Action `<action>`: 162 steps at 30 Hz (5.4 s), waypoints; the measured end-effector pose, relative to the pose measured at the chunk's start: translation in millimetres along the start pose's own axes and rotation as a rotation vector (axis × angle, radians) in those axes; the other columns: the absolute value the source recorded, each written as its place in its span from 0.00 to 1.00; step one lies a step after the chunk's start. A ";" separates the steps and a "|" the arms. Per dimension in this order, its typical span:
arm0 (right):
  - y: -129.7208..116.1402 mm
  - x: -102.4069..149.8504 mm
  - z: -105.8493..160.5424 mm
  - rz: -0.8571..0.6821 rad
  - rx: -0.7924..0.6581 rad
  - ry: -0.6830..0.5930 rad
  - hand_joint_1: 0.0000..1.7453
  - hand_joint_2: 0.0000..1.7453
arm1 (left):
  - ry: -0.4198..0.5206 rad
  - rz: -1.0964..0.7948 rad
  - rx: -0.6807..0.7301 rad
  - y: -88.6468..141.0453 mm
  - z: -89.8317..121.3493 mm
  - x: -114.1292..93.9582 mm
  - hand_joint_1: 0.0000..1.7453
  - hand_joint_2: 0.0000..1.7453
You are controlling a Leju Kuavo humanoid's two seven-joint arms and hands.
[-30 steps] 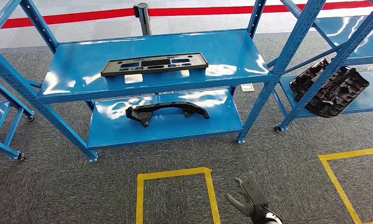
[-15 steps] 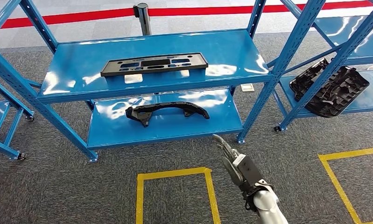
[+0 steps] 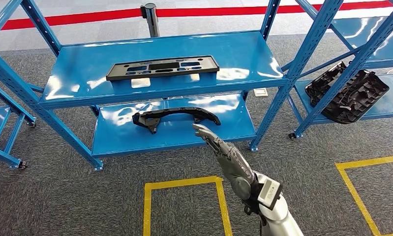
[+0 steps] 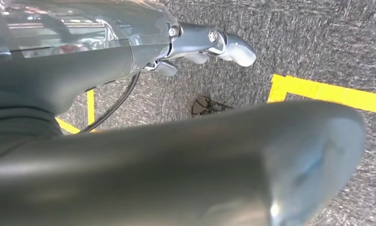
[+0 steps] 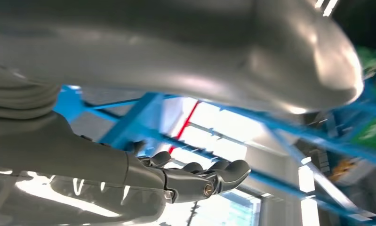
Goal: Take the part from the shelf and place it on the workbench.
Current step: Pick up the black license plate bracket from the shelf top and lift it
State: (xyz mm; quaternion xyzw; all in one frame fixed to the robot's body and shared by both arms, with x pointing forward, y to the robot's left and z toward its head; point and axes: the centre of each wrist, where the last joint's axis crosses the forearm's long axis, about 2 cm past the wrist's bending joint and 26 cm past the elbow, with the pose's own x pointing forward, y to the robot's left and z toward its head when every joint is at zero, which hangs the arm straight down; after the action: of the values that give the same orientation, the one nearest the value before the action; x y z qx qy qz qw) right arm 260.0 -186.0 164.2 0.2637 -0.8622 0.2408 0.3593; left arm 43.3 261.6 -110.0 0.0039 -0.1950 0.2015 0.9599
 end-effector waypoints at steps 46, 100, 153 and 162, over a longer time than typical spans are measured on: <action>32.9 74.9 -56.7 -0.133 0.218 -0.416 0.00 0.00 | -0.023 0.076 -0.027 -16.9 -0.3 2.3 0.00 0.00; 58.1 -21.4 -16.9 -0.228 0.352 0.073 0.00 0.00 | -0.031 0.075 -0.049 -19.7 -0.2 2.4 0.00 0.00; 63.9 -26.4 -1.2 -0.217 0.302 0.147 0.00 0.00 | -0.040 0.070 -0.034 -14.5 0.7 -1.5 0.00 0.00; 58.1 -26.5 0.0 -0.065 0.254 0.264 0.00 0.00 | -0.049 0.085 -0.020 -14.6 0.5 -1.0 0.00 0.00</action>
State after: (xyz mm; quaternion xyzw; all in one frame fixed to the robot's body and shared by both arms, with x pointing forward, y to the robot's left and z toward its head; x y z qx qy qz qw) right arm 239.5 -135.3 131.3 0.3009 -0.7612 0.3684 0.4409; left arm 47.9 247.8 -108.9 -0.0091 -0.2203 0.2401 0.9454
